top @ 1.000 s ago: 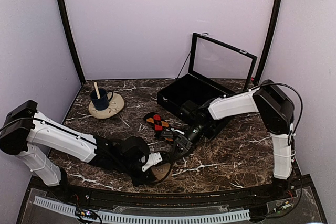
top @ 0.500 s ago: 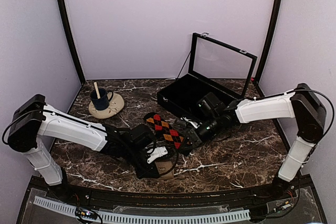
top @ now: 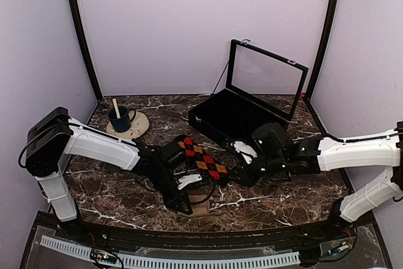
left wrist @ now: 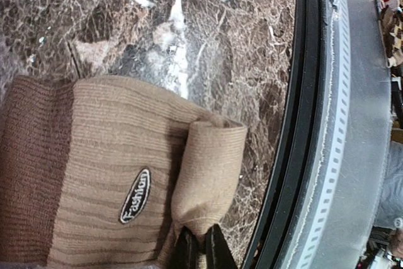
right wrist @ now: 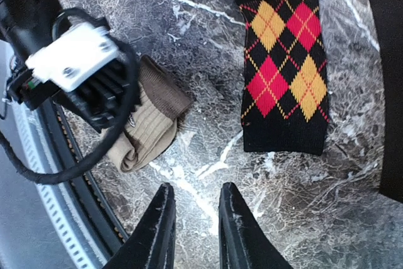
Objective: Roll the socks
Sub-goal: Roll the sock at the corner of the board.
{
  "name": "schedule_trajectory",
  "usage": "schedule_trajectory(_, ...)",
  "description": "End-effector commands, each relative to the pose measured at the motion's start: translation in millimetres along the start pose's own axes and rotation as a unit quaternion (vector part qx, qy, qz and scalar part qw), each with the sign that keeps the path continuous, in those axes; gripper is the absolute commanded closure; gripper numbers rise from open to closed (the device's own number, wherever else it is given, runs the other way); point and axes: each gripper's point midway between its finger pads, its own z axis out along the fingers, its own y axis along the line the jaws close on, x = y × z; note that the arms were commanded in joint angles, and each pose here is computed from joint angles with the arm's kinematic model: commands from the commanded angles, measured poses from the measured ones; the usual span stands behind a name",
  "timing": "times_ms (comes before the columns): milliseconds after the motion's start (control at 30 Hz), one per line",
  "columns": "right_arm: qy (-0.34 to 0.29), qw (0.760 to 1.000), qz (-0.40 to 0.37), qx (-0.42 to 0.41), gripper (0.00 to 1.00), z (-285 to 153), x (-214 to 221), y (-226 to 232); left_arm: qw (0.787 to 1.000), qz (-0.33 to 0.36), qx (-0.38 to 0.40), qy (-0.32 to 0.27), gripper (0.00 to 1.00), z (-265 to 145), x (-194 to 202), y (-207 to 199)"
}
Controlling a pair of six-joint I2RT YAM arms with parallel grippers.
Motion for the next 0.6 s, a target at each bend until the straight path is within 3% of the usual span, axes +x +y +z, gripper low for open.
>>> schedule_trajectory(0,-0.039,0.994,-0.074,0.076,0.77,-3.5,-5.6,1.0,0.998,-0.017,0.055,0.031,1.00,-2.5,10.0,-6.7)
schedule_trajectory(267,-0.033,0.977,-0.184,0.106,0.69,0.7,6.5,38.7,0.993,-0.043,0.101,0.043,1.00,-3.3,9.9,-3.5)
schedule_trajectory(567,0.037,0.952,-0.295,0.075,0.62,28.9,41.0,92.0,0.990,-0.051,0.124,0.048,1.00,-4.6,8.3,-1.4)
